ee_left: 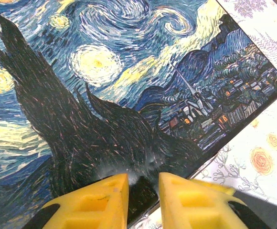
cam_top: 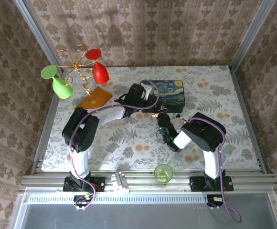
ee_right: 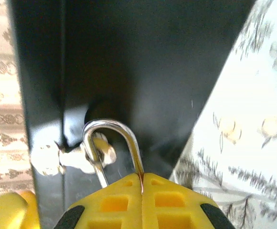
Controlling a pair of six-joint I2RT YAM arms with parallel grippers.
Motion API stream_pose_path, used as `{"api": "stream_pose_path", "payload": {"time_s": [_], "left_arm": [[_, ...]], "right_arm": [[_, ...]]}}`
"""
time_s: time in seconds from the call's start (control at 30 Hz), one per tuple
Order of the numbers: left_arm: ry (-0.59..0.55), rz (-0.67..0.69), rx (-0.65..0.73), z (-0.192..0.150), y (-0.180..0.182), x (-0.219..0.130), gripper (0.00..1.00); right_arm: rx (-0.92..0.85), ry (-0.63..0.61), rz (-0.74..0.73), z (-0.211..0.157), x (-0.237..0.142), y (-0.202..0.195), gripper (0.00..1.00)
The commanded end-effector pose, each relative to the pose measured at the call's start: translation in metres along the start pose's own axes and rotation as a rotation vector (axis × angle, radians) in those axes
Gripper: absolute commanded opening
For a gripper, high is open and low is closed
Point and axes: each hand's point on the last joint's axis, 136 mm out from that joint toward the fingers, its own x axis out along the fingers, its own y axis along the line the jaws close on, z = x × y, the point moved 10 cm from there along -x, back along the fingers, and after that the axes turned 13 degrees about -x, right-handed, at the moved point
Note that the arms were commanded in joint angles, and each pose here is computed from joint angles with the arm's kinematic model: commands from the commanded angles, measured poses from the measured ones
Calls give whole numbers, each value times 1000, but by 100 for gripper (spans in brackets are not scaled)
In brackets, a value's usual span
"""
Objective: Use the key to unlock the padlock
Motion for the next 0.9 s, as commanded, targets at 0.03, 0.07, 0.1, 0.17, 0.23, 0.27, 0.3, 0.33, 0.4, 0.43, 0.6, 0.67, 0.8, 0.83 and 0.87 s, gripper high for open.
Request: {"api": "stream_pose_path", "payload": {"time_s": [0.03, 0.07, 0.1, 0.17, 0.23, 0.27, 0.3, 0.33, 0.4, 0.43, 0.6, 0.67, 0.8, 0.83, 0.87], "left_arm": [[343, 192, -138, -79, 51, 11, 23], [343, 192, -143, -80, 53, 11, 22], [343, 193, -149, -80, 54, 11, 22], [345, 195, -153, -81, 55, 10, 22], [339, 199, -152, -82, 55, 7, 22], [334, 197, -153, -81, 55, 5, 22], [325, 196, -156, -79, 54, 4, 22], [320, 192, -156, -77, 53, 3, 23], [306, 179, -155, -71, 49, 1, 23], [301, 173, -153, -68, 47, 1, 23], [281, 155, -149, -60, 43, 2, 23], [275, 149, -151, -59, 42, 2, 23], [271, 140, -148, -58, 39, 1, 23], [268, 136, -148, -58, 38, 1, 23], [264, 135, -147, -58, 38, 1, 23]], "right_arm": [[-65, -69, -80, 26, 0, -14, 0], [-68, -69, -76, 27, 0, -13, 0], [-69, -73, -73, 29, 0, -12, 0], [-78, -83, -62, 35, 0, -12, 0], [-108, -80, -56, 44, 0, -11, 0], [-123, -63, -60, 47, 0, -11, 0], [-144, -39, -60, 50, -1, -9, 0], [-180, -13, -65, 53, -3, -8, 0], [-244, 15, -96, 58, -12, -10, 0], [-276, 23, -108, 63, -17, -13, 0], [-357, 55, -203, 87, -37, -27, 0], [-427, 129, -141, 86, -30, -18, 0], [-478, 318, -80, 81, -17, -11, 39], [-471, 345, -33, 79, -14, -9, 44], [-458, 348, -1, 76, -13, -9, 47]]}}
